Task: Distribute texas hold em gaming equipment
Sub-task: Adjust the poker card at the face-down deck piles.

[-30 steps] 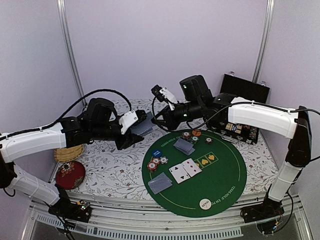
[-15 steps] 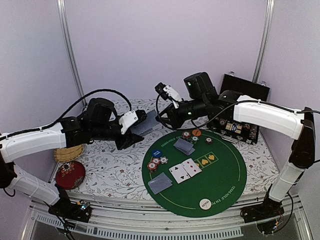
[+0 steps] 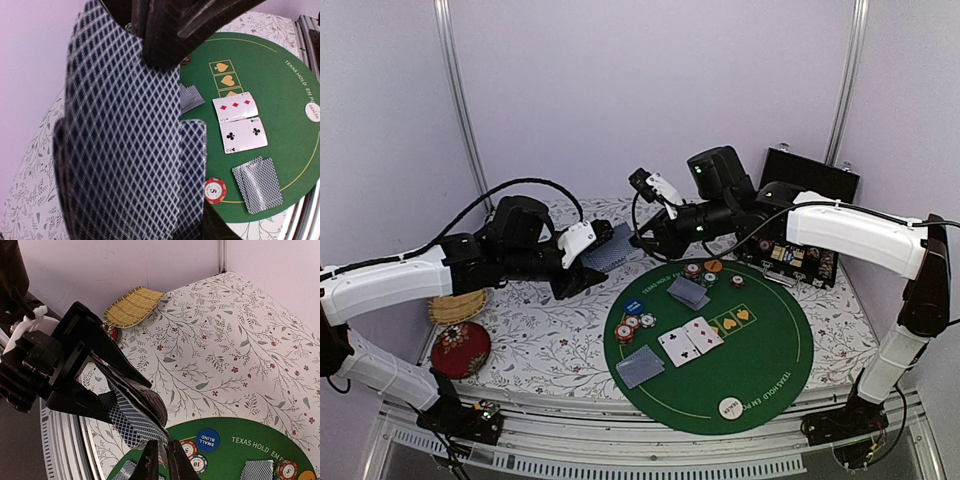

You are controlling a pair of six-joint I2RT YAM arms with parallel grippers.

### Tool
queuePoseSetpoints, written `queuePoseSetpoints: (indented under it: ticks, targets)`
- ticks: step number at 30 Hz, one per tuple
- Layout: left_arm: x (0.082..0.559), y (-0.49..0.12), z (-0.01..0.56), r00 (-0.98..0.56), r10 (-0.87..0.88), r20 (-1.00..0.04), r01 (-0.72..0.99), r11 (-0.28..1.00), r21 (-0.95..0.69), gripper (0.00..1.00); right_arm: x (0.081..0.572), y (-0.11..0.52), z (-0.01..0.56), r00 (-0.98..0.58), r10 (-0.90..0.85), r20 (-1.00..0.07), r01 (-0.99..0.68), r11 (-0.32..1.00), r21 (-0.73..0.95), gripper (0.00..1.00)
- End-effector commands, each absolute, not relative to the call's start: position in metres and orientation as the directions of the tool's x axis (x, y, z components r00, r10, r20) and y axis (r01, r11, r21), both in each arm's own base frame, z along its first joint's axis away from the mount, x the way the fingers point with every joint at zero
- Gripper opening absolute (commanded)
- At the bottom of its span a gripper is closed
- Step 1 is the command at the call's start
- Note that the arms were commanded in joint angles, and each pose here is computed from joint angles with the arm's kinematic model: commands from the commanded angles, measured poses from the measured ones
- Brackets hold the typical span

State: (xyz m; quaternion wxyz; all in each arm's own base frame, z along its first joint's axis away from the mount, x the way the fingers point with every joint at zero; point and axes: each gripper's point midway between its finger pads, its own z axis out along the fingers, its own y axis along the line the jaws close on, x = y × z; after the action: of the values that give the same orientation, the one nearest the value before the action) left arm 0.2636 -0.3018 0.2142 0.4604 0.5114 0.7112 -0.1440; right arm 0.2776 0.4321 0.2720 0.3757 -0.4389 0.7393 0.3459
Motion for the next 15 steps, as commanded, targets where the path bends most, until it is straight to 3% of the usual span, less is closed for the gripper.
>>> queuePoseSetpoints:
  ticks: [1,5,15]
  targets:
    - [0.263,-0.305,0.221,-0.034,0.574,-0.818,0.861,0.433,0.268,0.45,0.280,0.429,0.265,-0.343,-0.395,-0.852,-0.904,0.386,0.185,0.09]
    - [0.264,-0.305,0.220,-0.037,0.576,-0.817,0.860,0.434,0.267,0.45,0.283,0.427,0.266,-0.343,-0.392,-0.854,-0.901,0.396,0.180,0.02]
    - [0.264,-0.305,0.218,-0.038,0.580,-0.814,0.861,0.433,0.268,0.45,0.280,0.416,0.277,-0.337,-0.383,-0.860,-0.900,0.399,0.175,0.02]
